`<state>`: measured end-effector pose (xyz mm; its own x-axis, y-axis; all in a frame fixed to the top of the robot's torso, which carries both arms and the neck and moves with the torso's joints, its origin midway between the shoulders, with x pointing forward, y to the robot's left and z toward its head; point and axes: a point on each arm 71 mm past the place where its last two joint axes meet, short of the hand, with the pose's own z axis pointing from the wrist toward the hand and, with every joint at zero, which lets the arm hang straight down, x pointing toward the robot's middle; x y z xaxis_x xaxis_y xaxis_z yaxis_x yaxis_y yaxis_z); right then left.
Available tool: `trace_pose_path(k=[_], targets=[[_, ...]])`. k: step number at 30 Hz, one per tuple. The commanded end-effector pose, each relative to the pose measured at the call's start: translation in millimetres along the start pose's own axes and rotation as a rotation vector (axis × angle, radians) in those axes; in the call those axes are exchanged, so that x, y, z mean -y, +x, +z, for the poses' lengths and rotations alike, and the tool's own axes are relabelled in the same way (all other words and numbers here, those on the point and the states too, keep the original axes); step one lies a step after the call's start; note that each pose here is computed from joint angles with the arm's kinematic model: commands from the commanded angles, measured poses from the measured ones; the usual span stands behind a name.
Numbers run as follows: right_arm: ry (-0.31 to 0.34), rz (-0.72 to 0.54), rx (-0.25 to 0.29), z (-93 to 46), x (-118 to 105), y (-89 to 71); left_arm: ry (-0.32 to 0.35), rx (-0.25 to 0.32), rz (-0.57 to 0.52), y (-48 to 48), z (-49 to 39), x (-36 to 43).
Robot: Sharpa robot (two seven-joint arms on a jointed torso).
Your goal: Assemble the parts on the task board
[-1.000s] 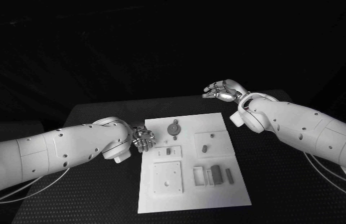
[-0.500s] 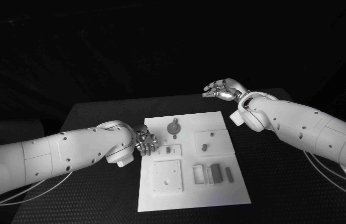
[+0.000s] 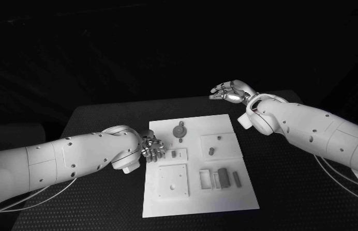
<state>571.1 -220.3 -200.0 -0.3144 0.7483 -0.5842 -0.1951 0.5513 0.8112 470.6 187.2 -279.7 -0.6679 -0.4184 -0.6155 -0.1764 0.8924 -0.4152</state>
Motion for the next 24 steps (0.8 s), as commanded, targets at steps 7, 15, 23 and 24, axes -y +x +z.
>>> trace_pose_path(k=[7, 15, 23, 24], targets=[[-0.008, -0.002, -0.017, -0.2, -0.4, 1.2, -0.007, -0.013, 0.018, 4.3, 1.6, 1.1], [-0.007, -0.002, -0.016, -0.6, 0.0, 0.6, -0.014, -0.019, 0.021, 5.6, 2.9, -0.1], [-0.008, -0.001, -0.017, -0.6, -0.3, 0.9, -0.018, -0.017, 0.031, 6.9, 4.5, -0.2], [-0.008, -0.001, -0.017, -0.7, -0.3, 0.8, -0.019, -0.018, 0.032, 7.1, 4.7, -0.3]])
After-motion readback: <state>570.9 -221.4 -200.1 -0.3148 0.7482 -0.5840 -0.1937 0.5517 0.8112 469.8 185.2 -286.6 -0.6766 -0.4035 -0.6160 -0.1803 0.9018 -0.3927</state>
